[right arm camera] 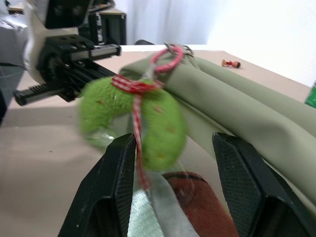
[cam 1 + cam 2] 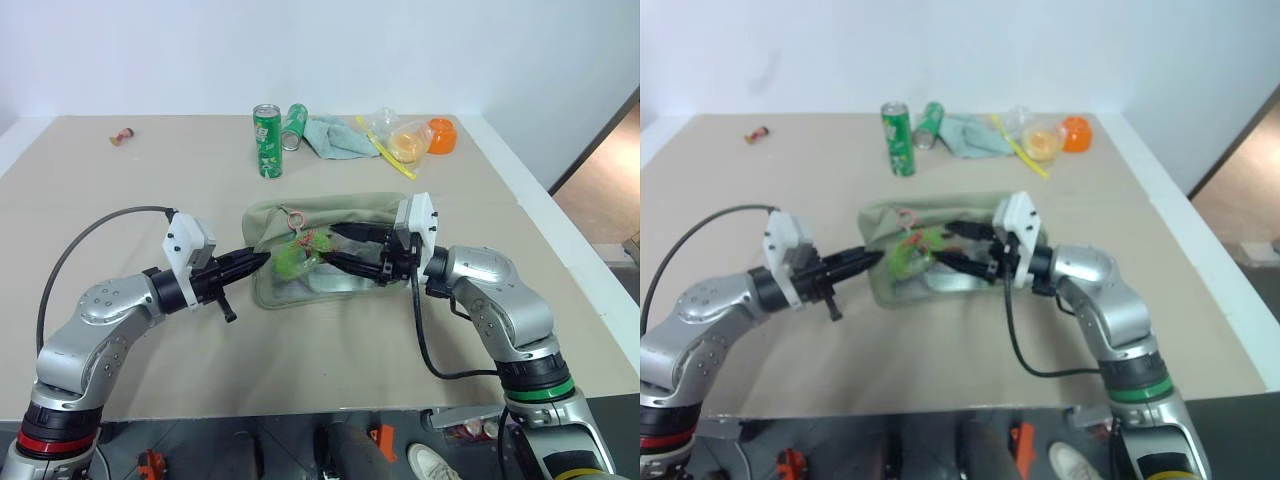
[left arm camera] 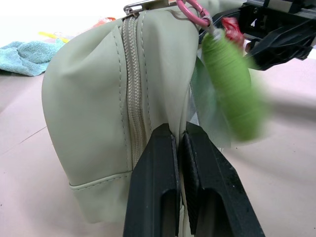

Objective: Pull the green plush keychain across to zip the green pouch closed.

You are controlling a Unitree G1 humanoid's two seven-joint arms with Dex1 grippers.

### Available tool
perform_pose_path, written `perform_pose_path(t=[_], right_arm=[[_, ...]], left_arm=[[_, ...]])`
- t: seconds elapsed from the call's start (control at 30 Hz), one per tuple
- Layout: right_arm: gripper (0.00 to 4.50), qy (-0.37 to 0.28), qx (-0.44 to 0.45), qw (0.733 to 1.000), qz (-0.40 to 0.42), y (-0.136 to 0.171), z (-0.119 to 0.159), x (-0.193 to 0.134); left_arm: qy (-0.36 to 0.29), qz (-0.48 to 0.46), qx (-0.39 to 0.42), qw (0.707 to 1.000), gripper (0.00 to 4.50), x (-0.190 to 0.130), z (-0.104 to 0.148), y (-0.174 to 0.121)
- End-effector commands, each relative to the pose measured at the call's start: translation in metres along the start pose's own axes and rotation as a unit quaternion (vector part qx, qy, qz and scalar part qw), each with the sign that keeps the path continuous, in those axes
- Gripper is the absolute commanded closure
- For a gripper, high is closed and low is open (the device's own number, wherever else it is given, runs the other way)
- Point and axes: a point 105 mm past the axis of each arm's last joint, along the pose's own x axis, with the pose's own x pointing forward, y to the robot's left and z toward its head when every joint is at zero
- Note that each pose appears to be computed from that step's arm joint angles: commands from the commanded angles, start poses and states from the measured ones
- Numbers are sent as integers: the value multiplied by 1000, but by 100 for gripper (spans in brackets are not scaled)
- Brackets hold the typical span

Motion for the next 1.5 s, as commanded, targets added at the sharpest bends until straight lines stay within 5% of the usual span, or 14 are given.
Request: perform_pose_path(t=[0.03, 0.43, 0.7, 1.1, 1.5], right_arm=[[198, -14, -20, 1000, -14, -5, 10, -4], [198, -32, -6, 999, 12, 1, 15, 12], [447, -34, -3, 999, 23, 3, 14, 16], [447, -56, -16, 998, 37, 8, 31, 8], [447, -97, -94, 991, 21, -5, 90, -6]], left_arm=[[-11, -6, 20, 1000, 450, -1, 9, -3], [-8, -2, 23, 1000, 450, -2, 8, -2], [-8, 1, 22, 1000, 450, -2, 7, -2], [-3, 5, 23, 1000, 450, -2, 4, 1], [1, 4, 23, 1000, 450, -2, 3, 2]])
